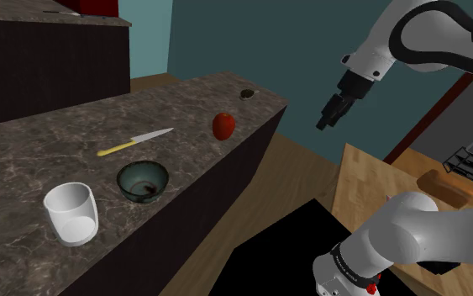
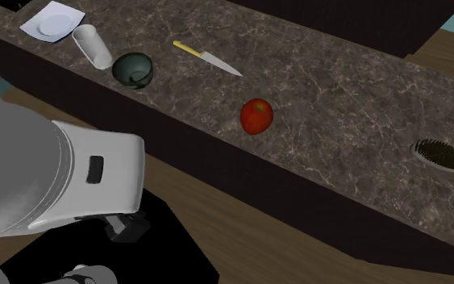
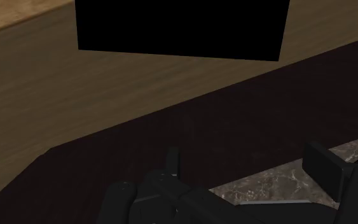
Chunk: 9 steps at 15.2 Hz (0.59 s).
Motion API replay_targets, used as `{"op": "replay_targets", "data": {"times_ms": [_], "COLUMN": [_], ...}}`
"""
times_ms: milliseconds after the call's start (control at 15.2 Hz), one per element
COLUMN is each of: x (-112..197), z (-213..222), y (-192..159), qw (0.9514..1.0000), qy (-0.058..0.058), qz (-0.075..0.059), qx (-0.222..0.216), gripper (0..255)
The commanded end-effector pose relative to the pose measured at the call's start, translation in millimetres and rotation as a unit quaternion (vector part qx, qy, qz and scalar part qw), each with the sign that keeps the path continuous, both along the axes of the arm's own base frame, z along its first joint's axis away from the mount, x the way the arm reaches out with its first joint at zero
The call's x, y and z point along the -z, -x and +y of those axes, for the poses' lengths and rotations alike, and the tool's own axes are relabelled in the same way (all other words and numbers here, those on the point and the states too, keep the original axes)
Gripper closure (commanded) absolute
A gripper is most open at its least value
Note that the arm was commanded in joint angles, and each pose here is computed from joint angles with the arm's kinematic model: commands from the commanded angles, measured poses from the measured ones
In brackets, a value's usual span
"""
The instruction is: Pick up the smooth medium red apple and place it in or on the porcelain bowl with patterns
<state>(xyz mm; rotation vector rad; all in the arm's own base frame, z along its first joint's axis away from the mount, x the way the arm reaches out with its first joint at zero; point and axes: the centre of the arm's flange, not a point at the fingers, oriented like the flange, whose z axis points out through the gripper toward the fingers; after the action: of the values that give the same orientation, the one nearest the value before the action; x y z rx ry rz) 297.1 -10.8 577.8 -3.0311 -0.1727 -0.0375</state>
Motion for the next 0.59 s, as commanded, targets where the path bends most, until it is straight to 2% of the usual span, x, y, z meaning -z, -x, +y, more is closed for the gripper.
{"op": "replay_targets", "data": {"times_ms": [0,528], "x": [0.0,36.3], "z": [0.0,9.8], "y": [0.0,-95.2], "qw": [1.0000,0.9997], "qy": [0.000,0.010], "qz": [0.000,-0.014], "qx": [0.000,-0.017], "gripper": [0,0]}}
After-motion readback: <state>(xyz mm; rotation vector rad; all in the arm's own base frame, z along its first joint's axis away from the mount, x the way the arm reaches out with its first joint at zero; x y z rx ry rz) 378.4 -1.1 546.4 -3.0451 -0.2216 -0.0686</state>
